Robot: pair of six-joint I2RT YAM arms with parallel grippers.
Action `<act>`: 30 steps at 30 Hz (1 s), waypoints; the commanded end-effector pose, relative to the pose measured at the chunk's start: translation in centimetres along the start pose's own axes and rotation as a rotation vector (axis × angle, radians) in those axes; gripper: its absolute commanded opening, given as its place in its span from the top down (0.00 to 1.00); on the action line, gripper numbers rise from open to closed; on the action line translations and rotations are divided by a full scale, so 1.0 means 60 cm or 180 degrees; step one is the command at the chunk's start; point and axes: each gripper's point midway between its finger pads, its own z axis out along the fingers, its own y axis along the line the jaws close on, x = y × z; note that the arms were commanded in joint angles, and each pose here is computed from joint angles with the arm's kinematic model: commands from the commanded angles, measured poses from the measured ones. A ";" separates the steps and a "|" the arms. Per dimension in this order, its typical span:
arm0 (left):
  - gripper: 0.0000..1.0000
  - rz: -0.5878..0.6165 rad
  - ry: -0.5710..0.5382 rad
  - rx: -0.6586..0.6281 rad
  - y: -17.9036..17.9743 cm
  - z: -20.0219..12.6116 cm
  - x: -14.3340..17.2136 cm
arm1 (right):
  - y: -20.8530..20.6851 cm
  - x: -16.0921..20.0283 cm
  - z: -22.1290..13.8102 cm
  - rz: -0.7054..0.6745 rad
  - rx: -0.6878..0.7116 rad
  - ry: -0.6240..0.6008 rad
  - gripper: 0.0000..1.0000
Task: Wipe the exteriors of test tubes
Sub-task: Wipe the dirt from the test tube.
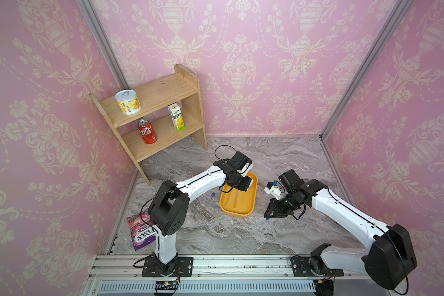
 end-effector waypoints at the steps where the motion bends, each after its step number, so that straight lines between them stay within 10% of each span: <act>1: 0.99 -0.0056 0.0005 0.0008 0.003 -0.014 0.025 | 0.009 0.000 -0.015 -0.0087 0.0014 -0.0068 0.93; 30: 0.98 0.0682 0.0237 0.0764 -0.176 -0.016 0.128 | 0.025 -0.024 -0.008 -0.0050 -0.0132 -0.0053 0.93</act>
